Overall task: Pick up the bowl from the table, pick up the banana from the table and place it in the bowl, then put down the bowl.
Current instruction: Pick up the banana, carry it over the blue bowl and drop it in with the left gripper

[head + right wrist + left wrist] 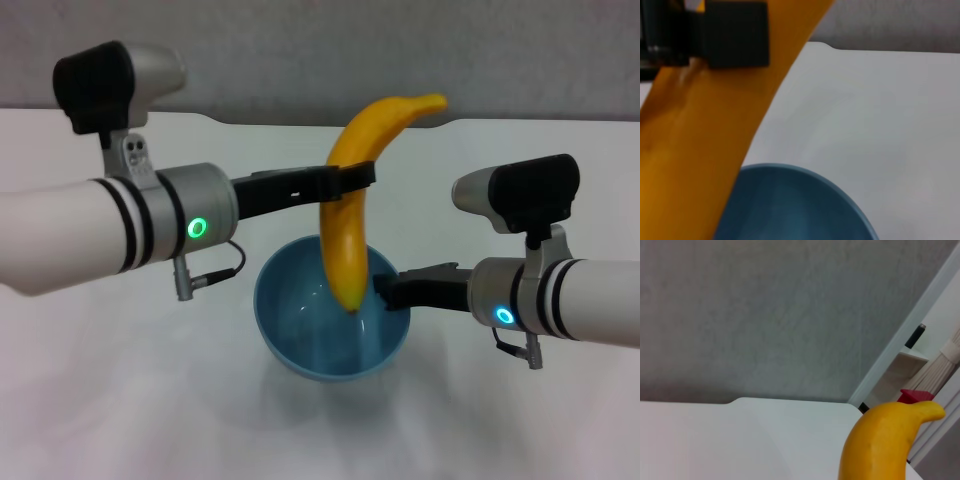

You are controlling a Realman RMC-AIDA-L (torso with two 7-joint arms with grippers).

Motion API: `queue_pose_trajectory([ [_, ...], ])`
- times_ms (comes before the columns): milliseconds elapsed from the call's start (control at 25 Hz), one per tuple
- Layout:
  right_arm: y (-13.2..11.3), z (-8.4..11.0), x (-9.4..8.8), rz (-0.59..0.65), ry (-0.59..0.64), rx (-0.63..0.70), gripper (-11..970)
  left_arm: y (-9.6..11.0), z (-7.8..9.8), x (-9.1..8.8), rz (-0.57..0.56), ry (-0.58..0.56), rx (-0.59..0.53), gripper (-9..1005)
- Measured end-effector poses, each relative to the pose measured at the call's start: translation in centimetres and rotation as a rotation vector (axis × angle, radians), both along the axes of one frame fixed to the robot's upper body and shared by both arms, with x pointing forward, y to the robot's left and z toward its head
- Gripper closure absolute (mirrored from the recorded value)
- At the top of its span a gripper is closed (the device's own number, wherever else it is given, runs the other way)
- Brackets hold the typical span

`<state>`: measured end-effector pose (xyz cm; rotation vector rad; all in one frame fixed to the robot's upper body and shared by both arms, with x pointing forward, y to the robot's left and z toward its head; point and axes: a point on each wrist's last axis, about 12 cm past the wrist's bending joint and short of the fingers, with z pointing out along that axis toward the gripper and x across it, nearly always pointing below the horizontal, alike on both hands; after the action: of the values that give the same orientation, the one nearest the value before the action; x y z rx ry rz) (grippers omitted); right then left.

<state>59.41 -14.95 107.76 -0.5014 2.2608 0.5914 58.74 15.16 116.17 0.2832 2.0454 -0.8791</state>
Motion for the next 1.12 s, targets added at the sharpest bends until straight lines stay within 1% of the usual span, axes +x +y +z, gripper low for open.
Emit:
queue_pose_trajectory([
  [200, -0.7, 0.3, -0.1, -0.017, -0.016, 0.012, 913, 1.2, -1.5, -0.3, 0.016, 0.022, -0.008, 455],
  [320, -0.9, 0.6, 0.0, -0.022, -0.023, 0.020, 912, 1.6, -2.5, -0.6, 0.023, 0.026, 0.005, 455],
  [440, -1.0, 0.7, 0.0, -0.019, -0.028, 0.020, 912, 1.7, -3.1, -0.6, 0.025, 0.038, 0.003, 454],
  [720, -0.8, 1.0, 0.0, -0.009, -0.036, 0.022, 912, 1.7, -3.6, -0.7, 0.019, 0.041, -0.020, 454],
  [880, -0.8, 1.1, 0.1, -0.005, -0.035, 0.022, 911, 1.9, -4.5, -0.4, 0.029, 0.065, -0.006, 454],
  [1120, -0.9, 1.0, 0.1, -0.007, -0.032, 0.019, 911, 2.0, -4.6, -0.4, 0.034, 0.069, -0.008, 364],
])
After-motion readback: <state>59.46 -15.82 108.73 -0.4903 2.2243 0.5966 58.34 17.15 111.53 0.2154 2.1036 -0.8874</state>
